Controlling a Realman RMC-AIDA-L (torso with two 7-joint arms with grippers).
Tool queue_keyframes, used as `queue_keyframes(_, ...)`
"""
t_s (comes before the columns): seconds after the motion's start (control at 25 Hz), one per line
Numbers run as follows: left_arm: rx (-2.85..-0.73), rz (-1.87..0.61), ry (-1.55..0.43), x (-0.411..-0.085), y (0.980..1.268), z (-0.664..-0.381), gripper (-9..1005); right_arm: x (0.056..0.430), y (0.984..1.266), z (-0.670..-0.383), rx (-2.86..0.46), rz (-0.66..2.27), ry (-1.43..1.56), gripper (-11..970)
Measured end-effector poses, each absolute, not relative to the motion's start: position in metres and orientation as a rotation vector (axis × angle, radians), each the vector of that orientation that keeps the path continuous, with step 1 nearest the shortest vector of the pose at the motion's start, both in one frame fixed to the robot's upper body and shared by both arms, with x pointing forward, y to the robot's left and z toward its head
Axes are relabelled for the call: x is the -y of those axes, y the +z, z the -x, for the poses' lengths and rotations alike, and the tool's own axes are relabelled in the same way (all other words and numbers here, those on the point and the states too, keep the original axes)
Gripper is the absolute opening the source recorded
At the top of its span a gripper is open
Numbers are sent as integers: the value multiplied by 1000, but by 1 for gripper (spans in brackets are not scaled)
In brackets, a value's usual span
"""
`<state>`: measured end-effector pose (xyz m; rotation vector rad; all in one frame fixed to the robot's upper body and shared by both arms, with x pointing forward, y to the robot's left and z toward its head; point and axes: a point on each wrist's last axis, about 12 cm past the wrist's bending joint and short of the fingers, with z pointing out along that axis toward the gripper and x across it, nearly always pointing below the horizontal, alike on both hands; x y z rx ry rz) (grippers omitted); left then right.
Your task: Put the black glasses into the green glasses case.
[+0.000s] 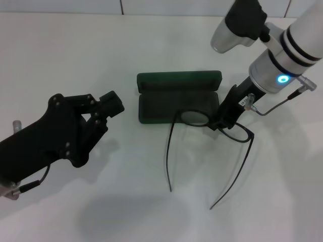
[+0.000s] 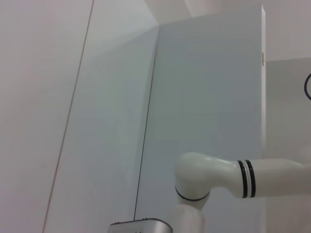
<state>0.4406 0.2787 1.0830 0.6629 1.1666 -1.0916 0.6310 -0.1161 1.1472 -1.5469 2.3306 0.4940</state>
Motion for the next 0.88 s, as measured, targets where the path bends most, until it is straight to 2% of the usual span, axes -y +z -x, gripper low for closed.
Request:
queue_keyframes(0.08, -1162, -664, -1095, -279, 1083, -440, 41, 118, 1151, -627, -2307, 1549, 522, 118)
queue_keyframes(0.36, -1142, -663, -1105, -281, 1084, -435, 41, 125, 1179, -599, -2098, 1539, 732, 94)
queue_keyframes(0.52, -1123, -678, -1113, -277, 1085, -436, 40, 150, 1189, -585, -1927, 1475, 875, 76)
queue_keyframes(0.68, -1077, -709, -1145, -271, 1091, -443, 40, 179, 1188, -577, -1807, 1391, 963, 73)
queue_keyframes(0.88, -1004, -768, -1231, -255, 1105, -459, 36, 195, 1179, -570, -1736, 1339, 1021, 71)
